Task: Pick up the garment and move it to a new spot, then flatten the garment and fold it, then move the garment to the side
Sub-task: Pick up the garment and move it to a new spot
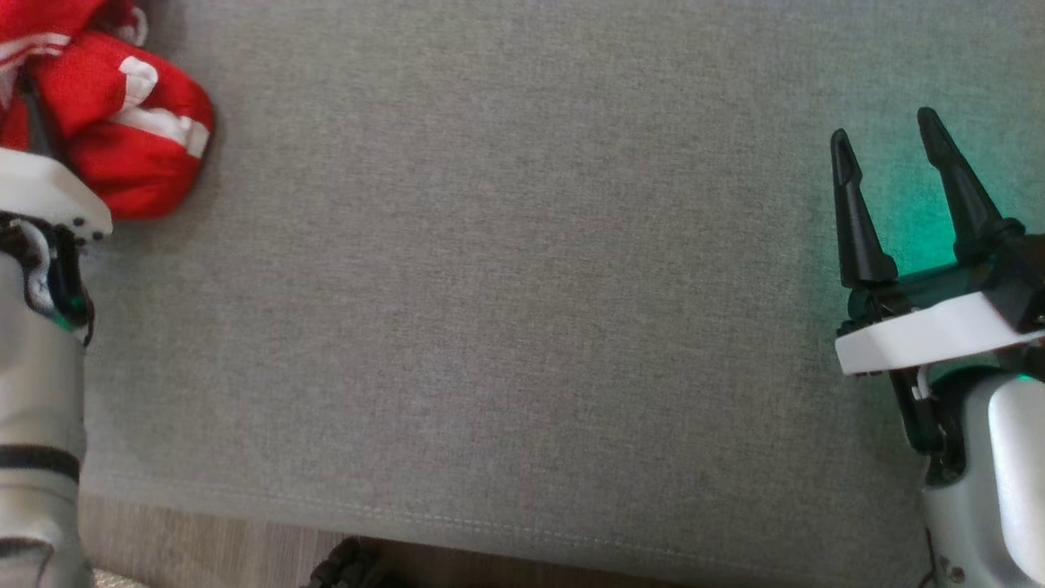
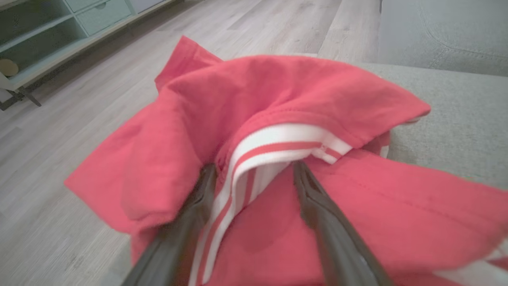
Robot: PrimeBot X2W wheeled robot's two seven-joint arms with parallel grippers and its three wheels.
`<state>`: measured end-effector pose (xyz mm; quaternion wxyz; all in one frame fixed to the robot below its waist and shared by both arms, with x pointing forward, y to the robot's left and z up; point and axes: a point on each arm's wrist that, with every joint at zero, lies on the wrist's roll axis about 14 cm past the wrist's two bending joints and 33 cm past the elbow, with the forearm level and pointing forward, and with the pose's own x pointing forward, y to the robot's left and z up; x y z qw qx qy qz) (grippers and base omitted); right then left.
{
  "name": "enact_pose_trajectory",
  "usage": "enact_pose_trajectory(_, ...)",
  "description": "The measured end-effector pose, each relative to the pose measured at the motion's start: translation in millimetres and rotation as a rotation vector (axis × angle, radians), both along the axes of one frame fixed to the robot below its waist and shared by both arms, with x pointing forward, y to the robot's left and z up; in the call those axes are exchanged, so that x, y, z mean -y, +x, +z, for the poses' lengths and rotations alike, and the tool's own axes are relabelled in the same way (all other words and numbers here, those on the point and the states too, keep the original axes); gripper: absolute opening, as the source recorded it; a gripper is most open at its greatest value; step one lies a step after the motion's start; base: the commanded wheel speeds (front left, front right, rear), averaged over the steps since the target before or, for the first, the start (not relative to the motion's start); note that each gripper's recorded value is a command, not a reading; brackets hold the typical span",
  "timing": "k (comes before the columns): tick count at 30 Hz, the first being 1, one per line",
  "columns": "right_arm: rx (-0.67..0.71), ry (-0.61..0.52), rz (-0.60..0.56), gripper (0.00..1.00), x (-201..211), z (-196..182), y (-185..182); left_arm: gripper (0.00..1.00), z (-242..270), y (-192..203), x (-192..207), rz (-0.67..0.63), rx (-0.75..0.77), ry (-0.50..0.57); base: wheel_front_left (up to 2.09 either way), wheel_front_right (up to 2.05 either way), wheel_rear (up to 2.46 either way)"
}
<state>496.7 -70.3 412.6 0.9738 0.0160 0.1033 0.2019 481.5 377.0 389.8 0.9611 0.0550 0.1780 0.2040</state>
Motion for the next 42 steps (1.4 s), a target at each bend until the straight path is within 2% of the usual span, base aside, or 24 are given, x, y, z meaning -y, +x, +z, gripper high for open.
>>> enact_pose_trajectory(2, -0.006, -0.002, -0.004, 1.0, 1.8, -3.5, 1.1, 1.0, -8.3, 4.3, 2.0, -0.009, -0.026, -0.016, 0.0, 0.0, 0.0)
enact_pose_trajectory(3, -0.009, -0.003, -0.006, 1.0, 2.5, -4.8, 1.1, 0.45, -12.3, 4.6, 2.4, -0.01, -0.039, -0.024, 0.0, 0.0, 0.0)
enact_pose_trajectory(4, -0.011, -0.004, -0.007, 1.0, 2.9, -5.6, 1.0, 0.45, -14.9, 4.5, 2.2, -0.009, -0.049, -0.029, 0.0, 0.0, 0.0)
enact_pose_trajectory(5, -0.011, -0.004, -0.006, 1.0, 2.9, -5.7, 1.0, 0.0, -16.8, 3.3, 1.1, -0.005, -0.062, -0.034, 0.0, 0.0, 0.0)
enact_pose_trajectory(12, 0.005, -0.006, -0.008, 1.0, 2.5, 4.1, 0.0, 0.0, 16.1, 9.3, -12.2, 0.001, -0.002, -0.007, 0.0, 0.0, 0.0)
enact_pose_trajectory(19, 0.034, 0.013, -0.021, 1.0, 1.2, 25.8, -10.4, 0.0, 122.3, 26.0, -4.6, -0.059, 0.307, 0.077, 0.0, 0.0, 0.0)
enact_pose_trajectory(24, 0.062, 0.031, -0.04, 1.0, 4.7, 48.5, -33.0, 0.0, 169.6, -16.8, 17.3, -0.09, 0.484, 0.088, 0.0, 0.0, 0.0)
enact_pose_trajectory(28, 0.093, 0.041, -0.063, 1.0, 11.3, 66.9, -51.8, 0.0, 182.6, -55.1, 40.2, -0.111, 0.556, 0.066, 0.0, 0.0, 0.0)
enact_pose_trajectory(35, 0.14, 0.049, -0.089, 1.0, 21.0, 93.4, -89.8, 0.0, 180.1, -124.7, 79.9, -0.129, 0.55, 0.005, 0.0, 0.0, 0.0)
enact_pose_trajectory(42, 0.153, 0.044, -0.162, 1.0, 47.6, 104.3, -121.9, 0.0, 180.2, -154.0, 136.5, -0.222, 0.563, -0.118, 0.0, 0.0, 0.0)
